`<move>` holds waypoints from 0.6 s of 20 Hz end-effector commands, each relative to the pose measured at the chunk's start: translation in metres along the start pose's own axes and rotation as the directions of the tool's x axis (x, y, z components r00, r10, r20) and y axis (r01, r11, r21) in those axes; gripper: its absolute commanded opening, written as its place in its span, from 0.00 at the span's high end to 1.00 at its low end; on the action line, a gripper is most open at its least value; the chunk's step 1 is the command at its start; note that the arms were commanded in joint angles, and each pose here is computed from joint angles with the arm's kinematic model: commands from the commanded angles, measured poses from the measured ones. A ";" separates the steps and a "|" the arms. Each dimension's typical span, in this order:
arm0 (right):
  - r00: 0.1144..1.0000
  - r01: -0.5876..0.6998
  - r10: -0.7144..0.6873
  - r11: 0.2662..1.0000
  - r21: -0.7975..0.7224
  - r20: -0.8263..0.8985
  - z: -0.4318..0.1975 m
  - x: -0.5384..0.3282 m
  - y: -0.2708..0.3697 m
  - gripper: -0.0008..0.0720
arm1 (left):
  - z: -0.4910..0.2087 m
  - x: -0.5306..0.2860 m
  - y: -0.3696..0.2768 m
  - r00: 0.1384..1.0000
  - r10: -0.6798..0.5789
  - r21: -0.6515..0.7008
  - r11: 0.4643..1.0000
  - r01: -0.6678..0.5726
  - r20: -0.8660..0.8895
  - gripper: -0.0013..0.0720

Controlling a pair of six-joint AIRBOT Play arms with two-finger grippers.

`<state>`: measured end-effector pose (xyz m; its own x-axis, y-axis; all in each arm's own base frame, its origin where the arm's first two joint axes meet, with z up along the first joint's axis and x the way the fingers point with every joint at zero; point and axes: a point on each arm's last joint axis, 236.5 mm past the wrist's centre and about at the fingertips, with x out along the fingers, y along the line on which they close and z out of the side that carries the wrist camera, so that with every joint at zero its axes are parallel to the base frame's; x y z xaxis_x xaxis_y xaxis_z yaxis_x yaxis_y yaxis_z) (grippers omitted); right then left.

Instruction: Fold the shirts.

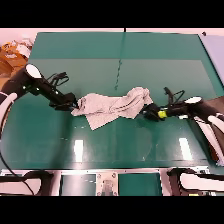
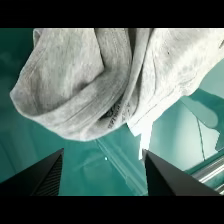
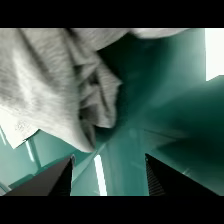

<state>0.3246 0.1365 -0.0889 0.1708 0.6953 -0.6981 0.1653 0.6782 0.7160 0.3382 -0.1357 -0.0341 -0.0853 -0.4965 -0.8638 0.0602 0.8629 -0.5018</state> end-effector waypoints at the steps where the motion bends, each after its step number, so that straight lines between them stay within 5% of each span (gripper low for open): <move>1: 0.999 0.005 -0.003 0.999 -0.039 0.054 0.008 0.041 0.021 0.29 | 0.005 0.019 0.006 0.999 -0.008 -0.017 1.000 0.008 0.047 0.21; 3: 0.997 0.001 0.003 0.998 -0.063 0.072 0.026 0.049 0.033 0.50 | -0.001 0.020 0.009 1.000 0.000 -0.015 1.000 0.000 0.022 0.21; 5: 0.994 -0.010 0.019 0.997 -0.080 0.109 0.049 0.043 0.041 0.97 | -0.008 0.015 0.018 1.000 0.014 -0.014 1.000 -0.014 -0.005 0.21; 12: 0.993 -0.070 0.078 0.993 -0.090 0.093 0.064 0.011 0.050 0.98 | 0.016 0.024 0.040 0.992 0.021 -0.023 1.000 -0.018 0.122 0.21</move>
<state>0.3958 0.1660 -0.0670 0.2824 0.7071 -0.6483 0.0716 0.6584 0.7492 0.3446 -0.1126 -0.0650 -0.0208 -0.4820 -0.8759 0.0226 0.8757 -0.4824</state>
